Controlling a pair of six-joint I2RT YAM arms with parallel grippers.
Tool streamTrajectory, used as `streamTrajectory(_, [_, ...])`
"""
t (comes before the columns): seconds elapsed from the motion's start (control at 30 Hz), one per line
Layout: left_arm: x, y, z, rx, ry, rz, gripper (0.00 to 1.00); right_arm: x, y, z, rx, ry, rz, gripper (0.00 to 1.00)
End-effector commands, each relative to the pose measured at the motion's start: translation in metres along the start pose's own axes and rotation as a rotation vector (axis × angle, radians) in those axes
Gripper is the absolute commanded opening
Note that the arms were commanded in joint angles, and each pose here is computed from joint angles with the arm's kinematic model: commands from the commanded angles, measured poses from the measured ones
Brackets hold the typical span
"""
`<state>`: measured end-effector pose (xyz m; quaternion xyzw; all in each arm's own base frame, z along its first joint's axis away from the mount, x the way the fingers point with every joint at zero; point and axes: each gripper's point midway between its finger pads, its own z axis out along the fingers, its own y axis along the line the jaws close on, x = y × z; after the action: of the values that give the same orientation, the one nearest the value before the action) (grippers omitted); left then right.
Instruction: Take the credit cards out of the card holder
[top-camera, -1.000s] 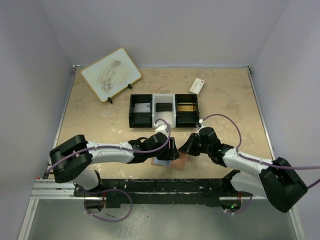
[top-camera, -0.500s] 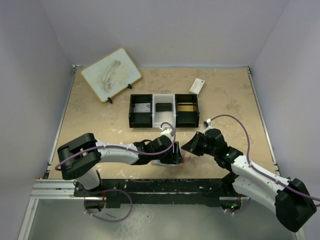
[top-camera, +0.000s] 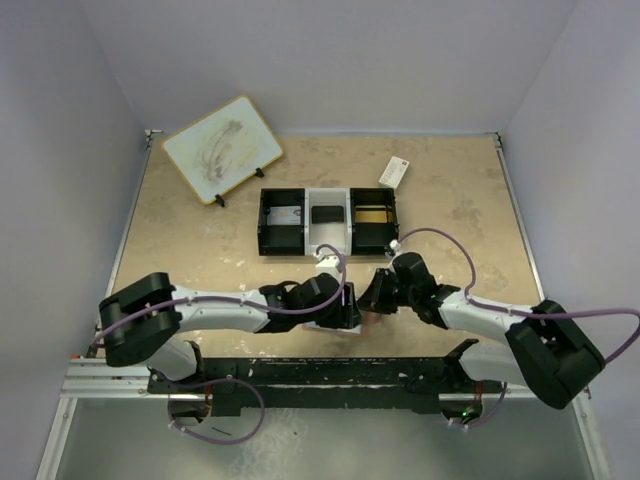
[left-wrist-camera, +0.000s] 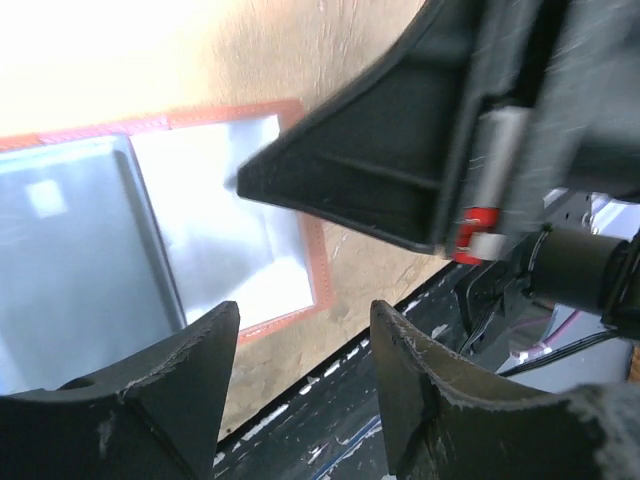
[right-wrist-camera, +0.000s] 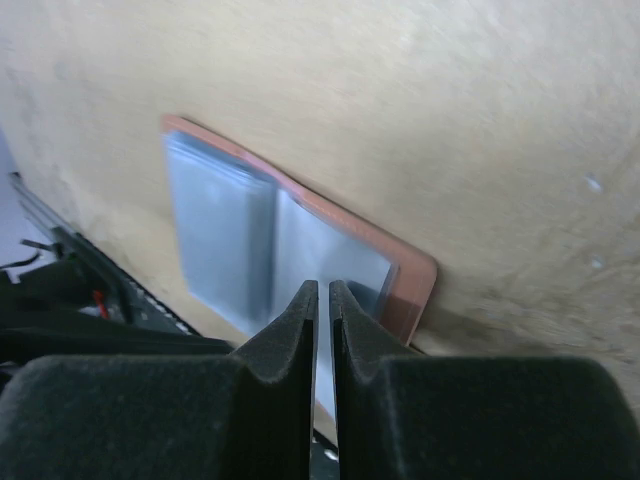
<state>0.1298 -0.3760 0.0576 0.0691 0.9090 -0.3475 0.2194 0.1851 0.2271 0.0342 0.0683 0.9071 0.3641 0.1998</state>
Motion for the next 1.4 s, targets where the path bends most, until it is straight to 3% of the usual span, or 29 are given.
streamTrajectory(0.0, [-0.043, 0.003, -0.033, -0.080, -0.193, 0.016, 0.55, 0.020, -0.024, 0.005, 0.027, 0.053, -0.024, 0.11])
streamTrajectory(0.17, [-0.058, 0.048, -0.059, -0.258, -0.310, -0.015, 0.62, 0.025, -0.031, 0.002, 0.041, 0.048, -0.016, 0.11])
streamTrajectory(0.43, [-0.031, 0.050, -0.031, -0.251, -0.179, 0.011, 0.63, 0.018, -0.034, 0.004, 0.079, 0.028, -0.026, 0.11])
streamTrajectory(0.57, [-0.029, 0.040, -0.026, -0.192, -0.172, -0.013, 0.62, 0.019, -0.035, 0.003, 0.081, 0.031, -0.026, 0.11])
streamTrajectory(1.37, [-0.023, 0.058, -0.022, -0.291, -0.153, 0.017, 0.60, 0.016, -0.032, 0.005, 0.074, 0.029, -0.029, 0.11])
